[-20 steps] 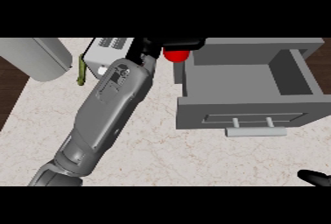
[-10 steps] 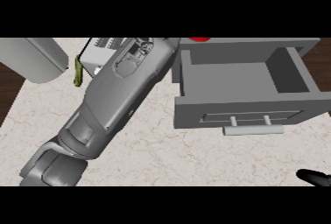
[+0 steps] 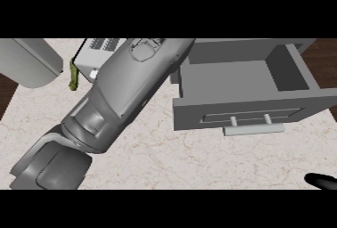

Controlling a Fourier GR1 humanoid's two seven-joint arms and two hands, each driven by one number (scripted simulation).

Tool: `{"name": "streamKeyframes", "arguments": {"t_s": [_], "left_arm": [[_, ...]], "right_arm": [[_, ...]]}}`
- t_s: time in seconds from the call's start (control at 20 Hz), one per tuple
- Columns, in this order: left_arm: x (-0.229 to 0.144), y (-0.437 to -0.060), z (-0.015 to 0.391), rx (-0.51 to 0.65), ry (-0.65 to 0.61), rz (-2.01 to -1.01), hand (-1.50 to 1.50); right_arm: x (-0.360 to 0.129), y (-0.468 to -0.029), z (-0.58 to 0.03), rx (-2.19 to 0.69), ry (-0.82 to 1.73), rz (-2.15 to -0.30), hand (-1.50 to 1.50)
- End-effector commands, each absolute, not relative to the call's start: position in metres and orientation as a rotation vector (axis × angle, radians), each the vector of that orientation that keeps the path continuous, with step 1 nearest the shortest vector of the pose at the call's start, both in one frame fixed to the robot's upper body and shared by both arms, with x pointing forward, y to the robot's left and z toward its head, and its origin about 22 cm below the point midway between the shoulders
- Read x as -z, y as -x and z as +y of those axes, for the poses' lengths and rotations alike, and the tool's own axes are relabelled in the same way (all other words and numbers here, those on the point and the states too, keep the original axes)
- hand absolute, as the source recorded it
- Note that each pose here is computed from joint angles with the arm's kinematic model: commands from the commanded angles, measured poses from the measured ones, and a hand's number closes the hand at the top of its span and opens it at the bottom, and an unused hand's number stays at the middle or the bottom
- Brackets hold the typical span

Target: Pick up the can, place it into the drawer and close the drawer

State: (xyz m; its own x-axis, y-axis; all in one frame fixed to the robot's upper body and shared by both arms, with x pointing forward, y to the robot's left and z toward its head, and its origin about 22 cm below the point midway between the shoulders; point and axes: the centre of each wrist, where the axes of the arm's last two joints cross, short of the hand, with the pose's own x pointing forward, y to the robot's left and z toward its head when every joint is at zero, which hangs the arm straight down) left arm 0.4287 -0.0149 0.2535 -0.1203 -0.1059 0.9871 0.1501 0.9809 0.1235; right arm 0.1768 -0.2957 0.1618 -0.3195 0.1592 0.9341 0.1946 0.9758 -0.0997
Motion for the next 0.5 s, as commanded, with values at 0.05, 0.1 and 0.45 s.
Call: {"name": "streamKeyframes", "arguments": {"t_s": [0.05,0.1,0.45], "left_arm": [[-0.252,-0.431,-0.019,0.219,-0.032,-1.709,1.5],[-0.242,-0.432,-0.017,0.18,-0.083,-1.713,1.5],[-0.241,-0.434,-0.018,0.113,-0.135,-1.713,-1.5]], "right_arm": [[-0.173,-0.182,-0.305,0.023,0.271,-1.917,-1.5],[-0.164,-0.193,-0.297,-0.006,0.251,-1.915,-1.5],[-0.174,-0.19,-0.296,-0.016,0.239,-1.916,-1.5]]}}
